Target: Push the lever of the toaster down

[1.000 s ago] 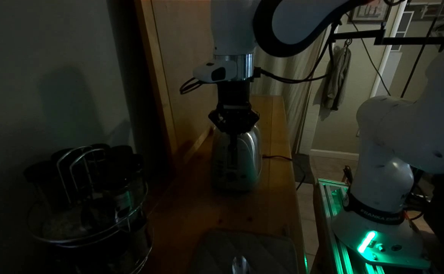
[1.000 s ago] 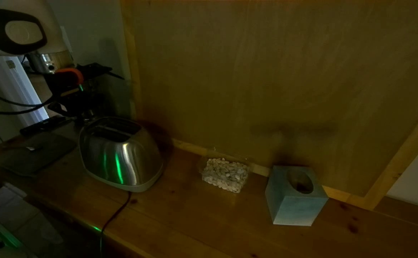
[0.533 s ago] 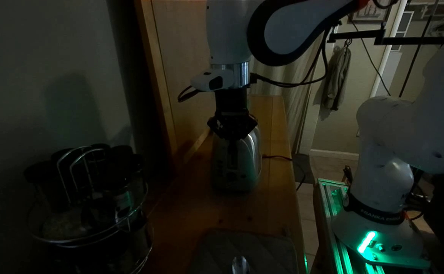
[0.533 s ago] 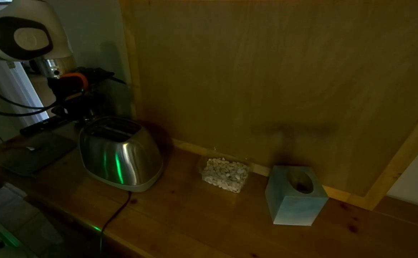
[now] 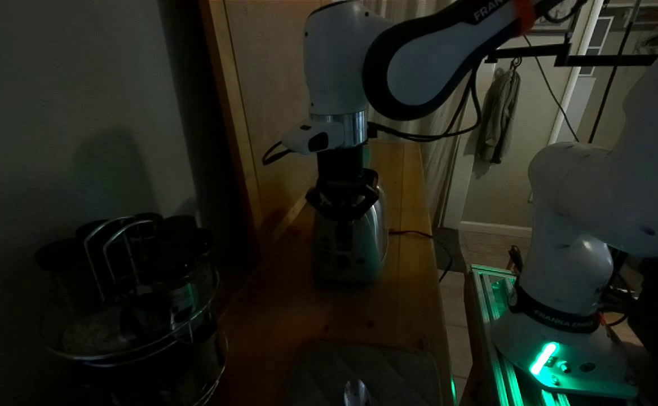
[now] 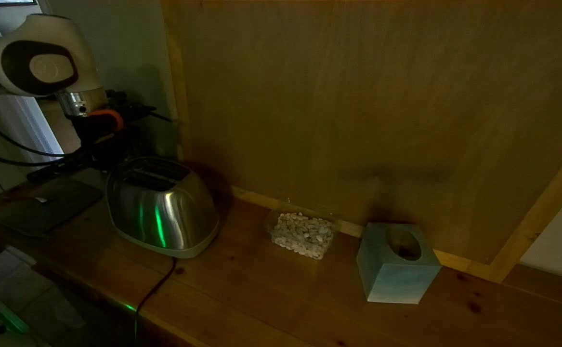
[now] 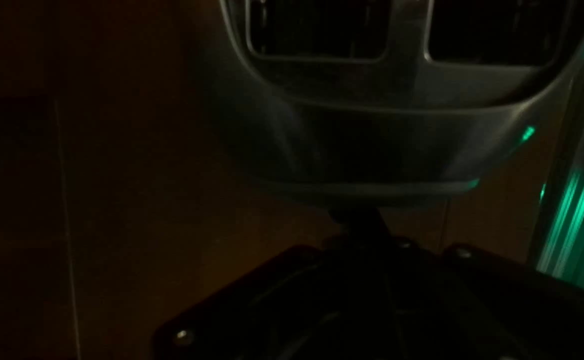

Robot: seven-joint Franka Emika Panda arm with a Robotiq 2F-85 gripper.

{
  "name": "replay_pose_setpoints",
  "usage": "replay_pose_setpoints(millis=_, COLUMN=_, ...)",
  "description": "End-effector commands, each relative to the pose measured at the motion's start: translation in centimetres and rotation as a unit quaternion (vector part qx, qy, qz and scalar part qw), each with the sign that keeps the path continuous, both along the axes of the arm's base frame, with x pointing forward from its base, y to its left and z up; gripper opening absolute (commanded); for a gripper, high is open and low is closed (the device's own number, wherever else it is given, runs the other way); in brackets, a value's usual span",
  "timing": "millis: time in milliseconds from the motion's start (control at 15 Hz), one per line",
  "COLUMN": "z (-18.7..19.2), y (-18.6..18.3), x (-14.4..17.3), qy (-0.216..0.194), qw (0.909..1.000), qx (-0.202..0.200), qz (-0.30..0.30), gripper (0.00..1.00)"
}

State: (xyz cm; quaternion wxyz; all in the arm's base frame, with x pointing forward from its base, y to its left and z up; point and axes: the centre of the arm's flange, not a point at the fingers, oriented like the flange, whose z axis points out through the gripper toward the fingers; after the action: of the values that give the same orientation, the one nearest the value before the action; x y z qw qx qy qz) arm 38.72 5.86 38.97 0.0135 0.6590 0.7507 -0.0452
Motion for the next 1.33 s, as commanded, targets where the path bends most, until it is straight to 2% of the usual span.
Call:
replay_pose_setpoints(millis=0, z=-2.4, y=0.3, x=0.4, qy=0.0, qw=0.9998, qx=0.005, qz=0.018, gripper=0.03)
replay_pose_setpoints(millis=1000, z=-5.4, y=0.6, x=0.7, qy=0.027, qw=0.9993, qx=0.006, qz=0.025, gripper=0.03)
replay_pose_setpoints(millis=1267, z=-5.0, y=0.6, x=0.7, qy=0.023, qw=0.9994, qx=0.004, qz=0.026, gripper=0.02)
